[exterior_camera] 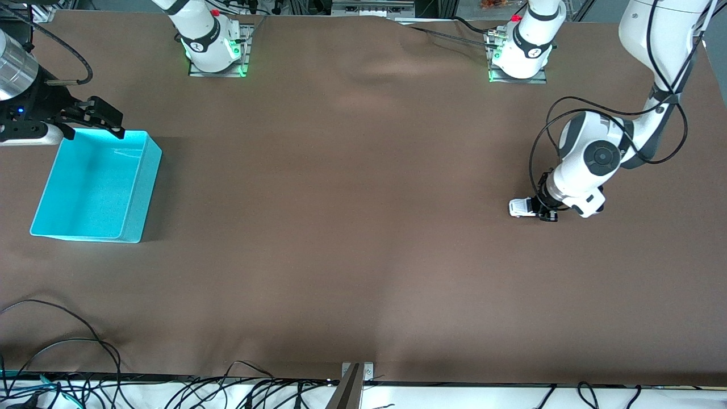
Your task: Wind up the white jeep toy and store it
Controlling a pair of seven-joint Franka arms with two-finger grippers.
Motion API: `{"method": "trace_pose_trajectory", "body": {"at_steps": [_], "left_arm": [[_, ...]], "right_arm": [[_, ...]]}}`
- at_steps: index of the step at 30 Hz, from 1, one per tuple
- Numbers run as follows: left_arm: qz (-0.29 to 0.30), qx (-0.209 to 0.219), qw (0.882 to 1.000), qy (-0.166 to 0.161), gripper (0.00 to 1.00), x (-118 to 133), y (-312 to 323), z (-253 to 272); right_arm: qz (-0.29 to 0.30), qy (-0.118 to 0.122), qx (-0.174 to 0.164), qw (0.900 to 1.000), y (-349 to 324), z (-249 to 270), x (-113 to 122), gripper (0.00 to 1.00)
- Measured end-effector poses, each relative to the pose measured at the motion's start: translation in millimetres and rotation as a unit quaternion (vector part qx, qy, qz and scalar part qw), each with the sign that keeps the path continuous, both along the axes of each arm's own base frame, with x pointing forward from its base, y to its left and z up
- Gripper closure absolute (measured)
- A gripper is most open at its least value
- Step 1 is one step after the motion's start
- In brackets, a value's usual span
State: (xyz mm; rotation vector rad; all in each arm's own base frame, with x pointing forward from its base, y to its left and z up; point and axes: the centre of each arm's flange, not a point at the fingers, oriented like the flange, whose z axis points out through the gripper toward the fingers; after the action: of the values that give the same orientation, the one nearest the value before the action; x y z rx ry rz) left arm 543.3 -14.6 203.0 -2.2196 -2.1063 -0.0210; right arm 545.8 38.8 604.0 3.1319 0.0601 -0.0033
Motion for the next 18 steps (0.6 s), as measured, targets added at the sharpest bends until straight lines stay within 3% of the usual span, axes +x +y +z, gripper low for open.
{"method": "trace_pose_trajectory", "body": {"at_steps": [18], "left_arm": [[-0.022,0.006,1.0,-0.007,0.52,-1,77,0]], "right_arm": [[0.0,-0.002,0.0,1.0,0,1,0,0.0]]}}
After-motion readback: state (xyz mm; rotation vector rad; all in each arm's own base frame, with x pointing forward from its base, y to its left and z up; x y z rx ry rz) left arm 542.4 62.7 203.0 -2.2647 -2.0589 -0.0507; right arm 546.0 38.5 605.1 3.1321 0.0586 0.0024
